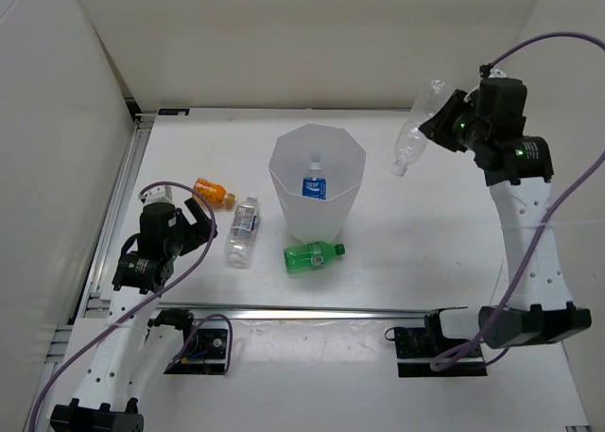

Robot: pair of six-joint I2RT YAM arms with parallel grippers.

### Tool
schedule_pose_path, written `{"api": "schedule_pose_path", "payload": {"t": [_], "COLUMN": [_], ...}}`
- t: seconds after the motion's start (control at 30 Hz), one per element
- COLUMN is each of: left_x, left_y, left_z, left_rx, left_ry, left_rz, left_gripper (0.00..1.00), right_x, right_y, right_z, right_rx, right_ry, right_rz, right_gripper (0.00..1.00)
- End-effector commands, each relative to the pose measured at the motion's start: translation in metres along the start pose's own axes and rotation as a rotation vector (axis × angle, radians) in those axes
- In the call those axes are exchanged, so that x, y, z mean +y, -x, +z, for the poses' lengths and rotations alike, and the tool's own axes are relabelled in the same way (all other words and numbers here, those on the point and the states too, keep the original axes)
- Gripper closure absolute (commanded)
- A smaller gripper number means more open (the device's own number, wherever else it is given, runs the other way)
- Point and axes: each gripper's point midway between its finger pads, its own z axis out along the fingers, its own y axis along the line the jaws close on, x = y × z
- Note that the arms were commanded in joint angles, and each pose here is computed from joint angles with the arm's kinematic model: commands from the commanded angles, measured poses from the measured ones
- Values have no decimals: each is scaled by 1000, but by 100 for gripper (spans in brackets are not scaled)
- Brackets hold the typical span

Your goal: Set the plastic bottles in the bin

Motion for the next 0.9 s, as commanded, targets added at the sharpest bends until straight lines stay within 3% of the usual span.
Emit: {"api": "schedule_pose_path", "payload": {"t": [0.0,0.17,0.43,0.57,0.67,0.73,0.87], "left_x": [-3,-3,-2,-2,-2,-2,2], "left_y": [0,0,-1,-1,-2,-2,-10], "left_z": [0,0,2,2,4,4,13], "left_rx": [-5,-5,3,3,10,10,49], "left_ry": [-15,-15,-10,-10,-5,-5,19], "left_rz": [10,10,10,10,2,2,6], "left_gripper": [0,0,0,0,0,0,0], "right_x": [31,90,167,187,190,182,165], "right_y": [19,35,11,-13,-22,-30,-34], "right_z": [-42,-70,-42,-17,-11,-12,-39], "right_rx": [-81,-175,-160,-133,-144,-149,-169], "right_ry": [84,282,355,320,282,244,244], "right_rz": [-9,-58,-170,-262,-297,-308,-295], "right_gripper": [100,100,96,77,41,0,0]}}
